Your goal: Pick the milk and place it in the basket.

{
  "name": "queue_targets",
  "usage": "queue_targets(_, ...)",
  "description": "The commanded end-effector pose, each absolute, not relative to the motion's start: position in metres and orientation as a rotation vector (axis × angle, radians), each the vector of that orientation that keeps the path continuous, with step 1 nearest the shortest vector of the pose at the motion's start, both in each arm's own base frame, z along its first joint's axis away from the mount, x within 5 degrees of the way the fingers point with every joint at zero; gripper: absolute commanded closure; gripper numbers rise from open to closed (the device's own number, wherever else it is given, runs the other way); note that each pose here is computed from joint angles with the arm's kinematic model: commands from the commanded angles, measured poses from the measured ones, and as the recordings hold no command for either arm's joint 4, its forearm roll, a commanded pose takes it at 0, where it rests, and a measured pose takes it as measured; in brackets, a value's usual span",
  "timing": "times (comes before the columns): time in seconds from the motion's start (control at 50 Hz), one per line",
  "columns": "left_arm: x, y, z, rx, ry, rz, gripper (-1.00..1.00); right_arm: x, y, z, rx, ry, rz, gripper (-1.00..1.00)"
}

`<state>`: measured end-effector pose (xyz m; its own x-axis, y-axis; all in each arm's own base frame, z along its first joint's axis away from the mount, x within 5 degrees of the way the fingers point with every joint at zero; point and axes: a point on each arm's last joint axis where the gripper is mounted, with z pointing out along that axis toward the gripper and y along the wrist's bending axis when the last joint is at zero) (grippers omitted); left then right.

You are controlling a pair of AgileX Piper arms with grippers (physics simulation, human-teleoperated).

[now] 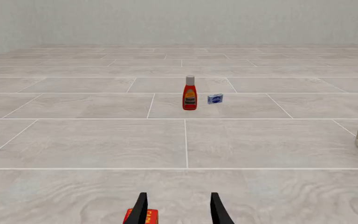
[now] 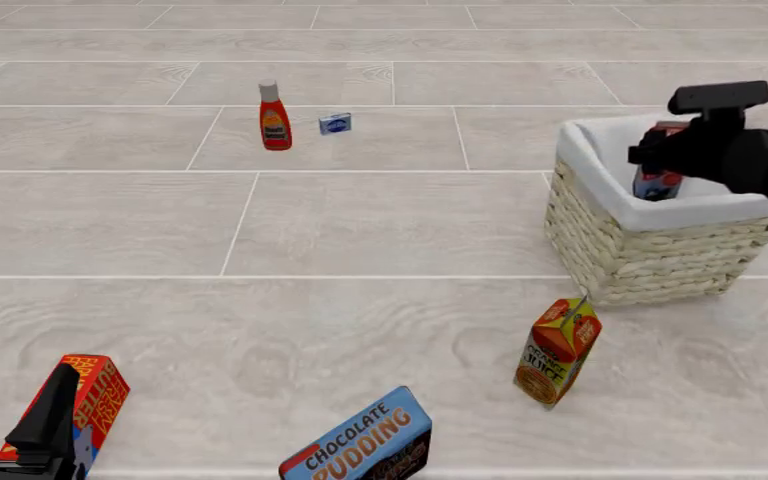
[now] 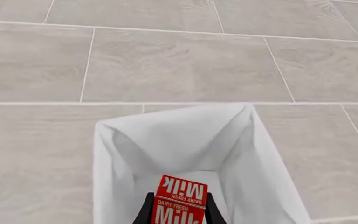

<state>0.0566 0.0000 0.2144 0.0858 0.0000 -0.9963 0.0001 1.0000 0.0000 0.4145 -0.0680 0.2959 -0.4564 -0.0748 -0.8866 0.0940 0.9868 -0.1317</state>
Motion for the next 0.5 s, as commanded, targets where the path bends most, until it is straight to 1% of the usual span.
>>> queue_targets(0.02,0.057,0.0,0.214,0.0,1.485,0.0,-1.0,0.428,-0.073,0.293,0.031,2.029,-0.195,1.0)
queue_targets(0.38,0.057,0.0,0.214,0.0,1.485,0.0,-1.0,0.446,-0.081,0.264,0.043,2.08,-0.195,1.0)
queue_targets(0.5,0.057,0.0,0.214,0.0,1.485,0.0,-1.0,0.449,-0.083,0.26,0.049,2.089,-0.195,1.0)
